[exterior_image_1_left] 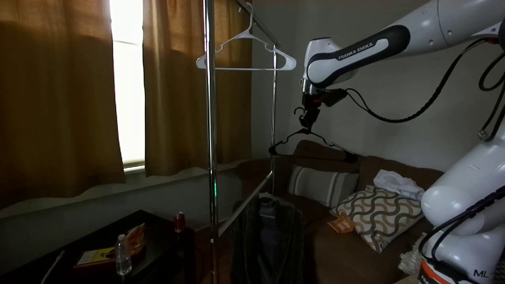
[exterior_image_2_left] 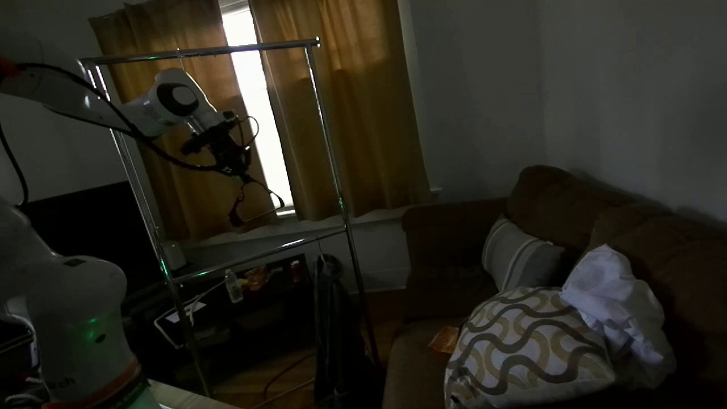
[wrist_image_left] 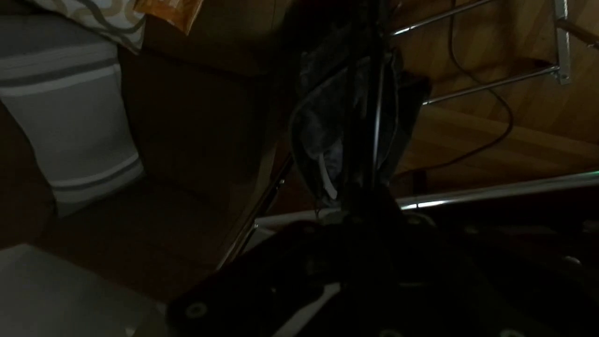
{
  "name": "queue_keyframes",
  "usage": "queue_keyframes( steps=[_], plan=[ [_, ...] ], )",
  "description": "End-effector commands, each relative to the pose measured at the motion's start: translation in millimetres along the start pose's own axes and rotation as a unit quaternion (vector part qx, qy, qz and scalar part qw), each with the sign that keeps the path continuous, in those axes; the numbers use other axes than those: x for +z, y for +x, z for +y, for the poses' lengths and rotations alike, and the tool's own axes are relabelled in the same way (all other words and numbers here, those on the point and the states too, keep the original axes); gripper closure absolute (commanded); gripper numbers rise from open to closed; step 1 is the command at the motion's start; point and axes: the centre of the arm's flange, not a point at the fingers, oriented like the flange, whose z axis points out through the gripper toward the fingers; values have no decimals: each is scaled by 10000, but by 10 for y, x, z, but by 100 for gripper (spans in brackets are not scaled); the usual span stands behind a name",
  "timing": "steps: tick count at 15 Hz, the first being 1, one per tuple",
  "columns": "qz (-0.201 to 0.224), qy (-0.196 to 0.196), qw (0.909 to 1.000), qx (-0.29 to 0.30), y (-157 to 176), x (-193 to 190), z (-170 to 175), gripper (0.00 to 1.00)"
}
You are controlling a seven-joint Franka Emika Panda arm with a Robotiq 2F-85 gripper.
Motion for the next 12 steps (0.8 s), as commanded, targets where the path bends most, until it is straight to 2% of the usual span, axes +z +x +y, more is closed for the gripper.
queue_keyframes(
  steps=[1, 8, 9, 12],
  plan=[
    [621, -29, 9975, -350, 151, -262, 244, 98],
    [1524, -281, 9865, -525, 549, -855, 406, 98],
    [1349, -369, 9890, -471, 404, -785, 384, 92],
    [1458, -379, 9874, -493, 493, -867, 384, 92]
  ],
)
